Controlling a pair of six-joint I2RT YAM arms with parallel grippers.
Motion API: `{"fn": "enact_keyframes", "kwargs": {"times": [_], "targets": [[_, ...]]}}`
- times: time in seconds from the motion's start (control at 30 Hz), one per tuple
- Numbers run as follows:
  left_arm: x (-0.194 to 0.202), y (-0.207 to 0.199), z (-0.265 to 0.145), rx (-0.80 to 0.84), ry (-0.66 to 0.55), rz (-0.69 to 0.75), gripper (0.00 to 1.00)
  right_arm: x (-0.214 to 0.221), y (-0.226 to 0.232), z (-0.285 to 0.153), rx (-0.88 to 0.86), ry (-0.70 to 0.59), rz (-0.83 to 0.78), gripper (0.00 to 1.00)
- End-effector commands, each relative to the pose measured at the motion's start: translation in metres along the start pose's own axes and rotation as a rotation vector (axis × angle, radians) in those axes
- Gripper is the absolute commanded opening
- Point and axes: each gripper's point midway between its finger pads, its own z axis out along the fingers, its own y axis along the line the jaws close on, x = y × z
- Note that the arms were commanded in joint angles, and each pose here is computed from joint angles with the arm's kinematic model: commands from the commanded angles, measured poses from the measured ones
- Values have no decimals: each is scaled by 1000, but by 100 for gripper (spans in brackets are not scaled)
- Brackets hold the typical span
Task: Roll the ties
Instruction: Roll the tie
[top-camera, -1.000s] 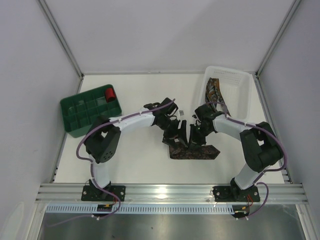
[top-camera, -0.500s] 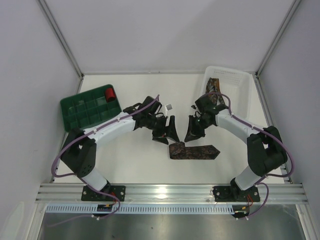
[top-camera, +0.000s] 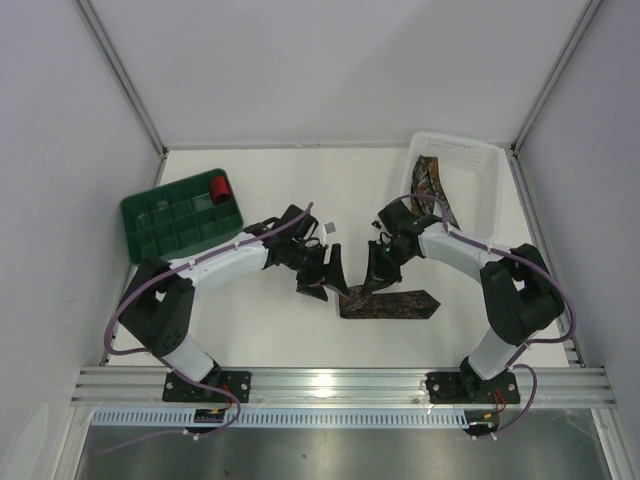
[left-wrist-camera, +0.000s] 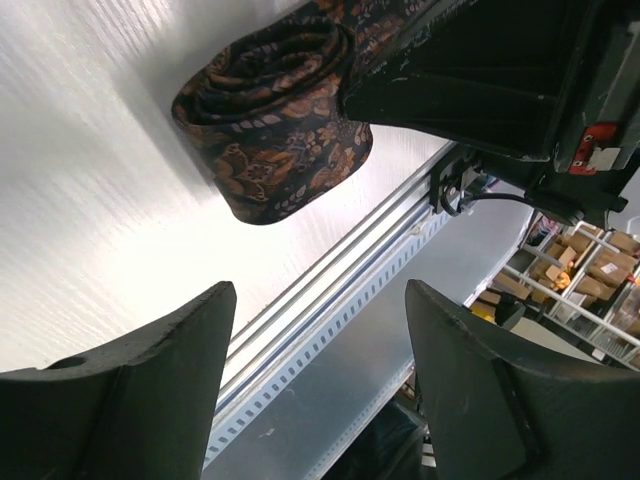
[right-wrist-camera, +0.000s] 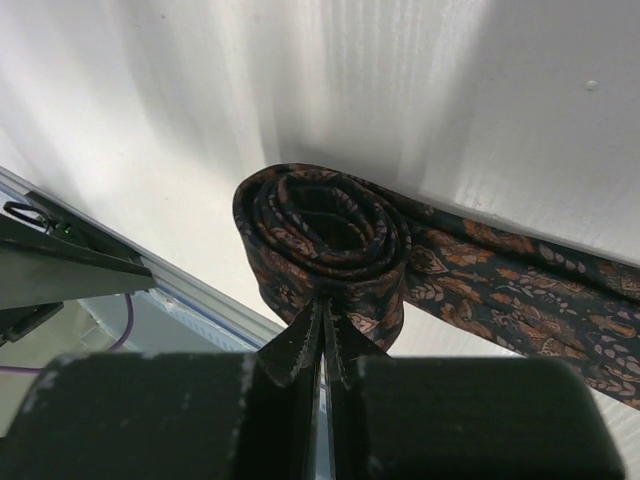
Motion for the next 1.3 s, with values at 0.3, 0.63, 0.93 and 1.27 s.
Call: {"fn": "enact_keyframes", "kwargs": {"times": [0.3,0.63,0.93,1.27], "targets": [[-53,-31,-36,1,-286,351,94,9,-23,15,40,7,14,7],[-54,-40,-27,-130,-323,808,100,-14,0,-38,6,-96,-11,7],[-33,-58,3,-43,-160,1182,100,-7,-49,-97,31,-212,65,7],[-39,-28,50,-73,4,1211,100,19,-64,-120,31,-286,72,7]]}}
